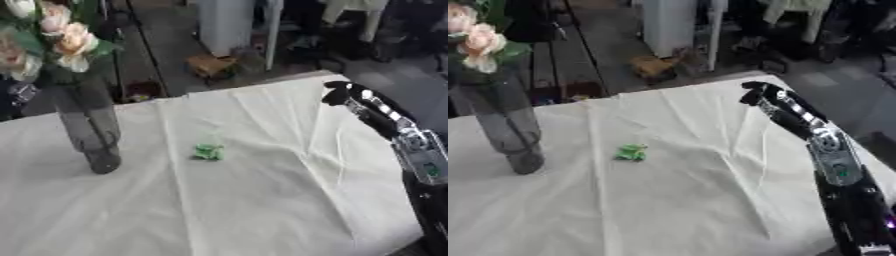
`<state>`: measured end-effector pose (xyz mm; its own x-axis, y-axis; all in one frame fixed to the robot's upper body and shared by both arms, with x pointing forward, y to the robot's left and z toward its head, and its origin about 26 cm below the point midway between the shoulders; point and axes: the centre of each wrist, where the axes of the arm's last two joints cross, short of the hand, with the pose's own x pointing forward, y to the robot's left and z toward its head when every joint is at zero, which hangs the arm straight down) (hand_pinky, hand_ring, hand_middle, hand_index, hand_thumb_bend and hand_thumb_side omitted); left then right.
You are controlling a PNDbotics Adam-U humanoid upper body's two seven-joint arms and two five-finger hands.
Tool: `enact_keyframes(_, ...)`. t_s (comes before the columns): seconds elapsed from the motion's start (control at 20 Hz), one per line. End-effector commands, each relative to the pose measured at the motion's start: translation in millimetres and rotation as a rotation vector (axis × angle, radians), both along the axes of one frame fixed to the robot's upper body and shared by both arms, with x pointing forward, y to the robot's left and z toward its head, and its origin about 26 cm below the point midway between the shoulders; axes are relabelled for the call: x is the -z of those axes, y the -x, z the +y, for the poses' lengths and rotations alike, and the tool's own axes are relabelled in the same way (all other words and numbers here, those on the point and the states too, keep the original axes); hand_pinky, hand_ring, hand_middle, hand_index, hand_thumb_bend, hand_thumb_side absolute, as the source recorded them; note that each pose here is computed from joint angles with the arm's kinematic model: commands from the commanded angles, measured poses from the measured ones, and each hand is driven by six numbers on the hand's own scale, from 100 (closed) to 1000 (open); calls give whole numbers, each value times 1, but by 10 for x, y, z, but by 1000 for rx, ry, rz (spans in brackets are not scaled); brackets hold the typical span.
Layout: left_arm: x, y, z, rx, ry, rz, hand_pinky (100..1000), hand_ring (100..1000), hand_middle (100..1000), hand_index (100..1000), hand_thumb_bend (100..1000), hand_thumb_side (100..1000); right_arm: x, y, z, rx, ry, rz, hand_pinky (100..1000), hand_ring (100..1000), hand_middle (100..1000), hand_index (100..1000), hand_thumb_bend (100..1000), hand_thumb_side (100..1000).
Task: Arrange flowers into the vase.
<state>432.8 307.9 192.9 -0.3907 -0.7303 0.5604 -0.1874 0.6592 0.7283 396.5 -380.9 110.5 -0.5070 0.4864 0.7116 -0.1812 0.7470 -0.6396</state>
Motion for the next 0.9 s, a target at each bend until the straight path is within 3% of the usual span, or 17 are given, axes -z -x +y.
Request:
enact_keyframes(0.05,-269,115,103,1,46,-95,827,856,792,763,847,888,-144,-14,-57,10,10,-36,826,785,667,907,100,843)
enact_keyframes(0.35,-384,498,167,87,153,-199,808,864,795,768,806,769,-135,-10,-69,17,7,-35,825,785,667,907,100,842)
enact_keyframes(0.5,-421,735,170,171,202,-251,796,861,794,770,825,707,-139,-11,-68,19,7,-37,825,785,667,908,100,837)
enact_keyframes(0.55,-426,811,165,194,213,-263,795,861,793,770,871,713,-141,-12,-65,19,7,-38,826,785,667,908,100,836)
enact_keyframes(0.65,-419,967,139,246,231,-278,795,861,793,770,830,611,-135,-9,-64,20,4,-38,827,785,668,908,100,842)
enact_keyframes(0.9,-339,1242,71,332,306,-275,804,866,794,770,777,505,-129,-7,-55,19,2,-37,827,785,670,908,100,841)
